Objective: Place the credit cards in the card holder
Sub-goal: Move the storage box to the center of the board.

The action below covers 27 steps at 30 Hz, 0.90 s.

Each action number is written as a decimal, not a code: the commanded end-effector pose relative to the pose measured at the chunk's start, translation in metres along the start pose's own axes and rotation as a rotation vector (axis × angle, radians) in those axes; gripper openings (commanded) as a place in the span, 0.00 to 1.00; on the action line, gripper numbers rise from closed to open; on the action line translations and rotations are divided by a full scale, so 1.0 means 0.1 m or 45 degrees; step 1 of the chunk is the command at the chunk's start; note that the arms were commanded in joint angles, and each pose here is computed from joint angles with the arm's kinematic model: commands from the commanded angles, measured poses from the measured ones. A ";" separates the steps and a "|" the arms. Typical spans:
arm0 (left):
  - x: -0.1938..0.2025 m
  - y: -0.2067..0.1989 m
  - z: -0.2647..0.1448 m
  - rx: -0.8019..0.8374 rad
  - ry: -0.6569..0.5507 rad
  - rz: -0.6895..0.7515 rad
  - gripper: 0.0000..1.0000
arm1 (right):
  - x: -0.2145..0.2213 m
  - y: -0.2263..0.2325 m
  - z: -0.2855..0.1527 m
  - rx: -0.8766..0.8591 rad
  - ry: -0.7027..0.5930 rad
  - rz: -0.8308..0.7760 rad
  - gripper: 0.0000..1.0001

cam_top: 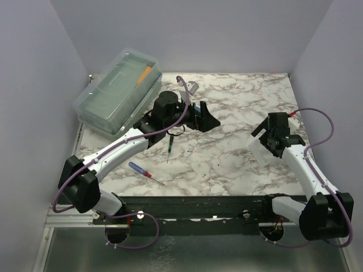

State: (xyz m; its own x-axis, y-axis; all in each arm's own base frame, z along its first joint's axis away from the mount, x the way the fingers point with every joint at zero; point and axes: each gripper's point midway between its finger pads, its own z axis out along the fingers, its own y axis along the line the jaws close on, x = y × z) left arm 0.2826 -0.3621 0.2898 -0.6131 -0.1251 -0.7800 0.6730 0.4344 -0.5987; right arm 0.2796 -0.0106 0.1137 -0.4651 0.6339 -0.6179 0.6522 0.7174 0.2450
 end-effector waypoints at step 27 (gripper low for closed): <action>-0.05 -0.21 -0.05 -0.057 -0.025 0.194 0.99 | -0.02 0.80 0.80 -0.327 0.183 0.123 1.00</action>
State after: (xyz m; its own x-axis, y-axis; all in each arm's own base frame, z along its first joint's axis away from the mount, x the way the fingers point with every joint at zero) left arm 0.2699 -0.3703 0.2821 -0.5476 -0.0482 -0.8354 0.7174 0.4867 -0.4984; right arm 0.3624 0.0151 0.0677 -0.5021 0.7202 -0.4787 0.5720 0.6917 0.4408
